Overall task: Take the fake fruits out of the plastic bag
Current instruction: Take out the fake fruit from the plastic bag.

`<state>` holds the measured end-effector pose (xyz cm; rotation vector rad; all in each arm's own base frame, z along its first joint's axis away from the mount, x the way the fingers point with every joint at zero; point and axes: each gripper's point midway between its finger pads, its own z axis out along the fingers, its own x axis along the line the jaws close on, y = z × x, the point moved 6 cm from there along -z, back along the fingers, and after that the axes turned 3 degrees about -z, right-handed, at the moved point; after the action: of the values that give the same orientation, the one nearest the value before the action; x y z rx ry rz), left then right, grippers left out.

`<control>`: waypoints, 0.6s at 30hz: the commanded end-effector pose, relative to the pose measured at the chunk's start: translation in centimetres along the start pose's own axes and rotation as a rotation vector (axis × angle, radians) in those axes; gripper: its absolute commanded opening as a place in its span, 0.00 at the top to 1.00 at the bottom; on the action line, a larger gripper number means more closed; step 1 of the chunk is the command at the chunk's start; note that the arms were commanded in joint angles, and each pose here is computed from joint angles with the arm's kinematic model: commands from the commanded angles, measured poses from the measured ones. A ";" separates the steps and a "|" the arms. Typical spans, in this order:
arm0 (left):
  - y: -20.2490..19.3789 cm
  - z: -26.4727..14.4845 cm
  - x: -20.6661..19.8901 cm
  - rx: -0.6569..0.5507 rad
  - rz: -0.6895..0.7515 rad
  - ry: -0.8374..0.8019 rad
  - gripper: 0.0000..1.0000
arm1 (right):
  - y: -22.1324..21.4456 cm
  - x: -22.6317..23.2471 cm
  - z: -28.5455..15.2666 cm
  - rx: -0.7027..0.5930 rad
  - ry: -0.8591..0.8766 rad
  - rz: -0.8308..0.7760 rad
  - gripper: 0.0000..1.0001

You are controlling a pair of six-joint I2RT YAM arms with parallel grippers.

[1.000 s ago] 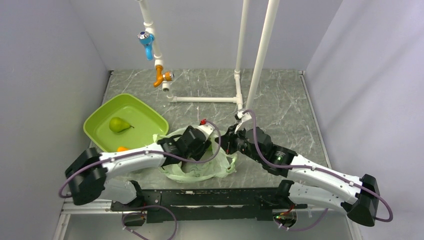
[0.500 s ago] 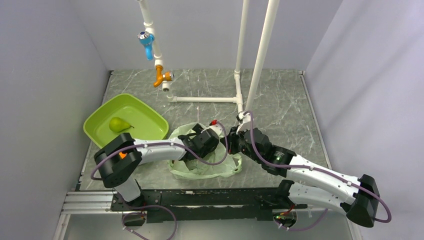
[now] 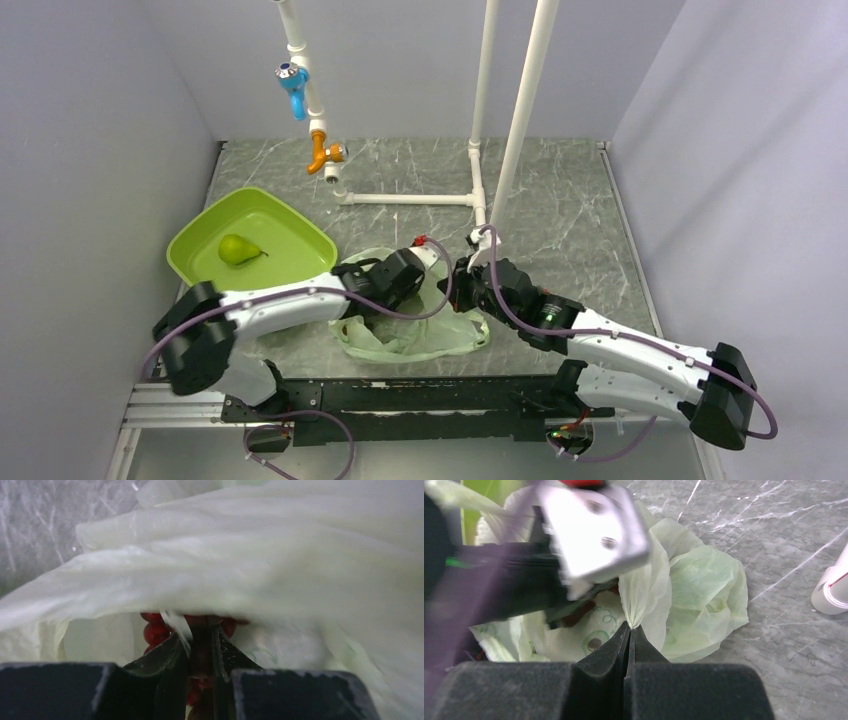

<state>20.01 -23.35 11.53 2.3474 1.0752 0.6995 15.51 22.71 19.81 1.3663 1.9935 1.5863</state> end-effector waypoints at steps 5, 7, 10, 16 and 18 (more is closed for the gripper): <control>2.2 -9.7 -1.8 -0.151 -0.169 -0.457 0.85 | 2.2 1.2 1.0 -0.064 0.023 -0.038 1.00; 2.1 -11.5 -1.6 -0.180 -0.191 -0.512 0.85 | 2.6 1.1 1.1 -0.071 0.009 -0.044 1.00; 1.7 -13.7 -1.5 -0.227 -0.199 -0.596 0.84 | 3.3 1.0 1.2 -0.089 -0.013 -0.050 1.00; 1.2 -15.6 -1.4 -0.297 -0.166 -0.688 0.83 | 5.3 1.6 1.6 -0.130 -0.017 -0.049 1.00; 1.3 -15.5 -1.3 -0.293 -0.170 -0.679 0.85 | 5.8 1.9 1.9 -0.135 -0.017 -0.051 1.00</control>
<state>10.94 -21.65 23.22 1.9956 0.8230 0.0353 17.45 24.15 21.56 1.3027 1.9596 1.5628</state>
